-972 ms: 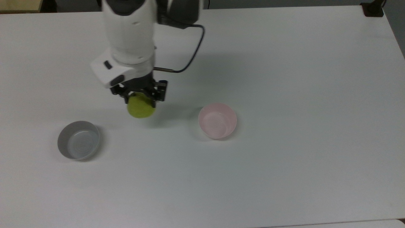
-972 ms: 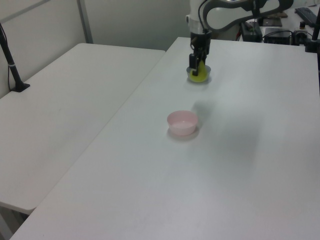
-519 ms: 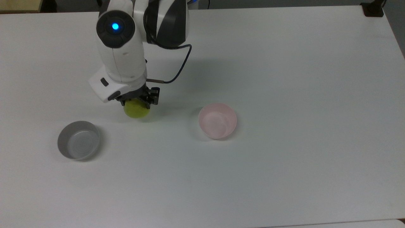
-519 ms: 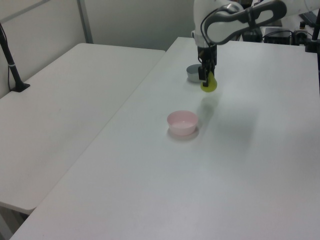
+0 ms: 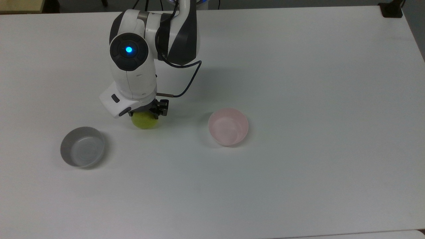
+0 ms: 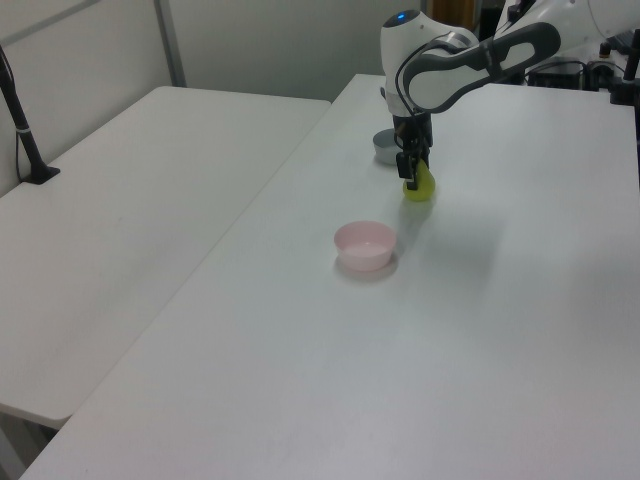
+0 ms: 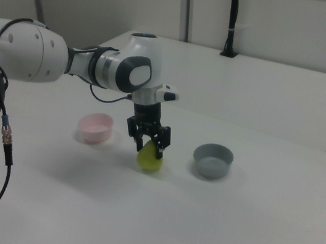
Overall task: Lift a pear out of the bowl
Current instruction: 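Lower the pear onto the table, open the gripper and raise it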
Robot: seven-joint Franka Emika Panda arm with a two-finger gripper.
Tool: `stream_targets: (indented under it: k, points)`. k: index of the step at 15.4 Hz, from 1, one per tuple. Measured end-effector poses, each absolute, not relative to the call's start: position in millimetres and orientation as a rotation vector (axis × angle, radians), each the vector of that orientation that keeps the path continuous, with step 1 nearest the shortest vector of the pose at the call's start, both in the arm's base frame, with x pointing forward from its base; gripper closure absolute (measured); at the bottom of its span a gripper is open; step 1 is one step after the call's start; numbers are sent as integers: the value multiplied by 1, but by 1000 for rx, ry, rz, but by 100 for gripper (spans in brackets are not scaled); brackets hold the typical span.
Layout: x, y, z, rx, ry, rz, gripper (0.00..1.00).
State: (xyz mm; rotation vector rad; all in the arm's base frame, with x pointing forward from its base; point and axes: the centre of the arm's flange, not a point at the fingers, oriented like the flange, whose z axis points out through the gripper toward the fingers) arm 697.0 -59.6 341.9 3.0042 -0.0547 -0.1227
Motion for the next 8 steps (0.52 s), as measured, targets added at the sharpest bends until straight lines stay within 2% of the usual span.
stream_targets:
  k: [2,3,5,8]
  points:
    - [699,-60,350,3004,-55,-100,5]
    - [700,-61,361,3005,-60,-74,0]
    - [698,-66,396,3008,-78,-11,0]
    - [667,-79,475,3024,-132,-26,0]
